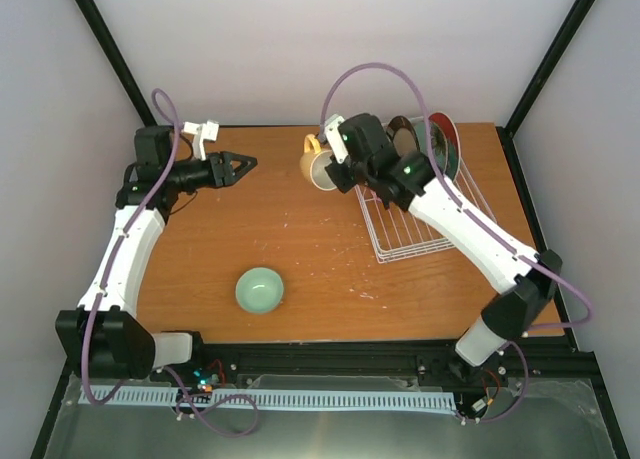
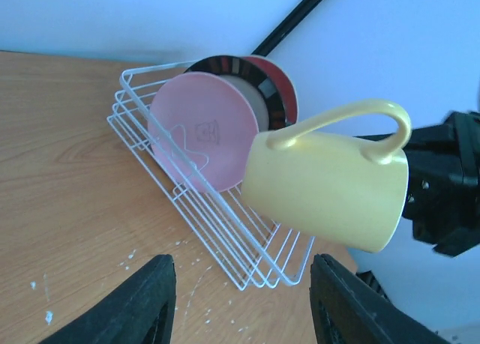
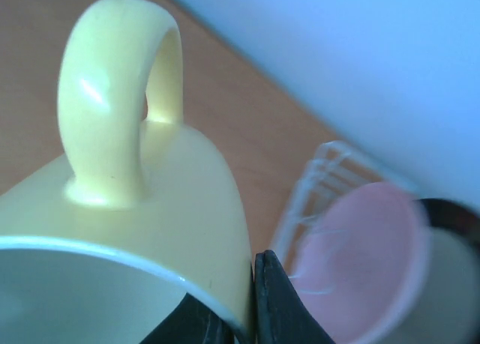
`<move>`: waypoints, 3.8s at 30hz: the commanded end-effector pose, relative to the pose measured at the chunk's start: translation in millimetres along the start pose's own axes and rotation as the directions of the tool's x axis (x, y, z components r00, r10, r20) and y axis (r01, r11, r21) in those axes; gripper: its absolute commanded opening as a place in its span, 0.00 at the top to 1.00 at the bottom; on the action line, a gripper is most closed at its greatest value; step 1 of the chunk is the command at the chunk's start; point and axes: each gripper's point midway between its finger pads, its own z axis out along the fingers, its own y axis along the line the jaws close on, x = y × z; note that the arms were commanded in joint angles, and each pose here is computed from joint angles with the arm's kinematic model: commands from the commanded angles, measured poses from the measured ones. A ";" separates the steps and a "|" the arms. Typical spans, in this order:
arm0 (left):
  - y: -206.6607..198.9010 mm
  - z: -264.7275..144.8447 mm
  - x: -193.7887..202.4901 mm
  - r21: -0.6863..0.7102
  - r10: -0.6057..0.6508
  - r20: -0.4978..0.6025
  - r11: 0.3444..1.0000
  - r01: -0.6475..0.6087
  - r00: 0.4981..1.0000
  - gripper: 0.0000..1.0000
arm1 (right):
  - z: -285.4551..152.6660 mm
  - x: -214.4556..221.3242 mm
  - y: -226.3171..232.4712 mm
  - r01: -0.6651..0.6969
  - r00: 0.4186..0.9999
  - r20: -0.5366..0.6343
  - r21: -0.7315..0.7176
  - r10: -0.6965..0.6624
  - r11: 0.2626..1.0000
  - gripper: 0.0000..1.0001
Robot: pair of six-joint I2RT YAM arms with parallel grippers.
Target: Load the mixed dishes into the dish rack
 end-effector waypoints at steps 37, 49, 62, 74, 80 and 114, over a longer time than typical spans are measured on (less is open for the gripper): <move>-119.5 45.1 -61.2 0.228 -0.292 -0.342 0.896 0.380 0.893 0.49 | -108.4 -75.4 -14.8 0.574 0.294 -0.087 0.813 -0.952 0.103 0.97; -115.7 64.2 -38.6 0.179 -0.316 -0.408 0.893 0.414 0.857 0.49 | -97.3 -88.5 -11.2 0.558 0.280 -0.077 0.824 -0.957 0.097 0.97; -102.5 77.4 -26.2 0.098 -0.310 -0.436 0.917 0.386 0.845 0.54 | -97.5 -96.0 -16.3 0.539 0.301 -0.085 0.837 -0.950 0.096 0.97; -100.2 76.5 -43.3 0.060 -0.278 -0.401 0.943 0.328 0.873 0.54 | -103.5 -95.3 -26.1 0.534 0.325 -0.098 0.840 -0.941 0.097 0.97; -92.4 76.9 -36.8 0.021 -0.291 -0.409 0.945 0.328 0.865 0.53 | -106.1 -97.6 -29.1 0.526 0.328 -0.101 0.845 -0.939 0.093 0.97; -126.5 90.6 -44.2 0.231 -0.230 -0.442 0.905 0.358 0.867 0.99 | -88.4 -100.7 -20.0 0.511 0.334 -0.068 0.851 -0.940 0.120 0.96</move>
